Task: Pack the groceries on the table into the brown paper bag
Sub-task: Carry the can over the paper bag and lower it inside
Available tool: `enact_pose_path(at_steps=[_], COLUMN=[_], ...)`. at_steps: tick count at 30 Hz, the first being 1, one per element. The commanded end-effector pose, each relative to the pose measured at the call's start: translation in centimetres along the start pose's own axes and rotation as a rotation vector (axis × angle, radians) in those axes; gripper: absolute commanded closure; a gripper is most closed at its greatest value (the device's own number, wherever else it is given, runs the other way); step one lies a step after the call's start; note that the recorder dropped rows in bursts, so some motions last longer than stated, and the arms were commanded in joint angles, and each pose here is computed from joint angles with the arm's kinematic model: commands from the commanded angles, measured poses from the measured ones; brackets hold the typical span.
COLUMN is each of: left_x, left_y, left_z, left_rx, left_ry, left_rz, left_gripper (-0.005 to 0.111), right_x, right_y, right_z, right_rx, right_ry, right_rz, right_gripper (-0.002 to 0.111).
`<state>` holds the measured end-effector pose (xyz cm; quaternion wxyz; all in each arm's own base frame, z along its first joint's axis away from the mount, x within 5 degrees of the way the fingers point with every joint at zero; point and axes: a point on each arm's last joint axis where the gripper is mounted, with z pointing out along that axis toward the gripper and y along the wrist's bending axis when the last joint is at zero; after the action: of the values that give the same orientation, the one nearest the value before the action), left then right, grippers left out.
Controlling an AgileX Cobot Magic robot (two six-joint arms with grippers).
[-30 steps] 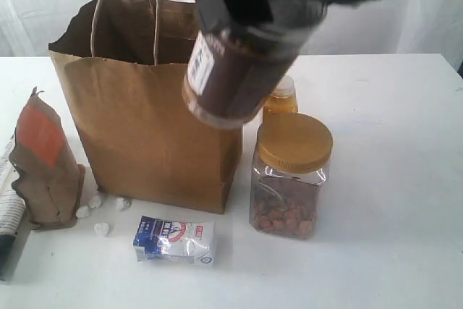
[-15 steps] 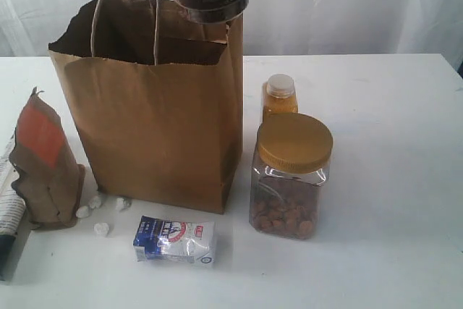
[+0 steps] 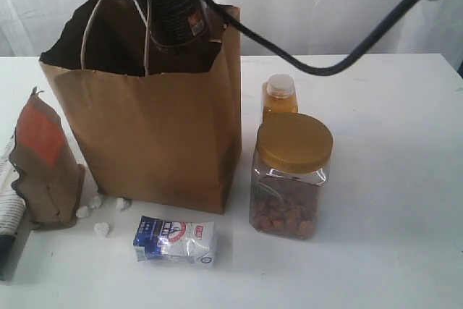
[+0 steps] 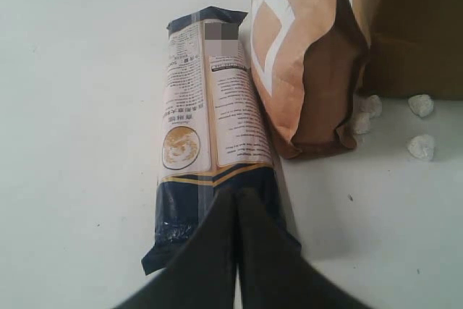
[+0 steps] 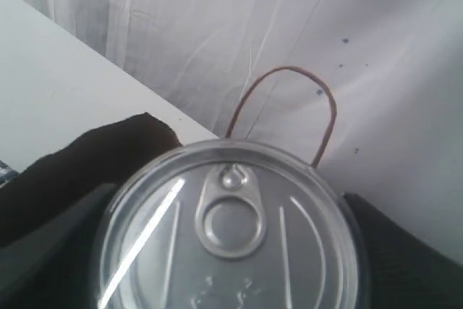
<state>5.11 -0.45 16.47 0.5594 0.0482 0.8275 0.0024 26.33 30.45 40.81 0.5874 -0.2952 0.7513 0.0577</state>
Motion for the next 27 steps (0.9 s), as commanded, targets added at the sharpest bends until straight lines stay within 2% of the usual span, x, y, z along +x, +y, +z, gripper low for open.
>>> enact_pose_path(at_steps=[1, 10, 27], left_x=[-0.1, -0.1, -0.1], left_y=[0.0, 0.0, 0.0], left_z=[0.0, 0.0, 0.0], left_rx=[-0.001, -0.001, -0.001], left_ry=[-0.009, -0.009, -0.009], left_rz=[-0.012, -0.012, -0.012], left_gripper=[0.107, 0.107, 0.107], right_x=[-0.3, 0.9, 1.0], right_y=[-0.4, -0.9, -1.6], right_z=[0.1, 0.9, 1.1], right_rx=[0.033, 0.096, 0.117], right_ry=[-0.013, 0.07, 0.08], right_rz=[-0.001, 0.002, 0.013], right_gripper=[0.059, 0.046, 0.046])
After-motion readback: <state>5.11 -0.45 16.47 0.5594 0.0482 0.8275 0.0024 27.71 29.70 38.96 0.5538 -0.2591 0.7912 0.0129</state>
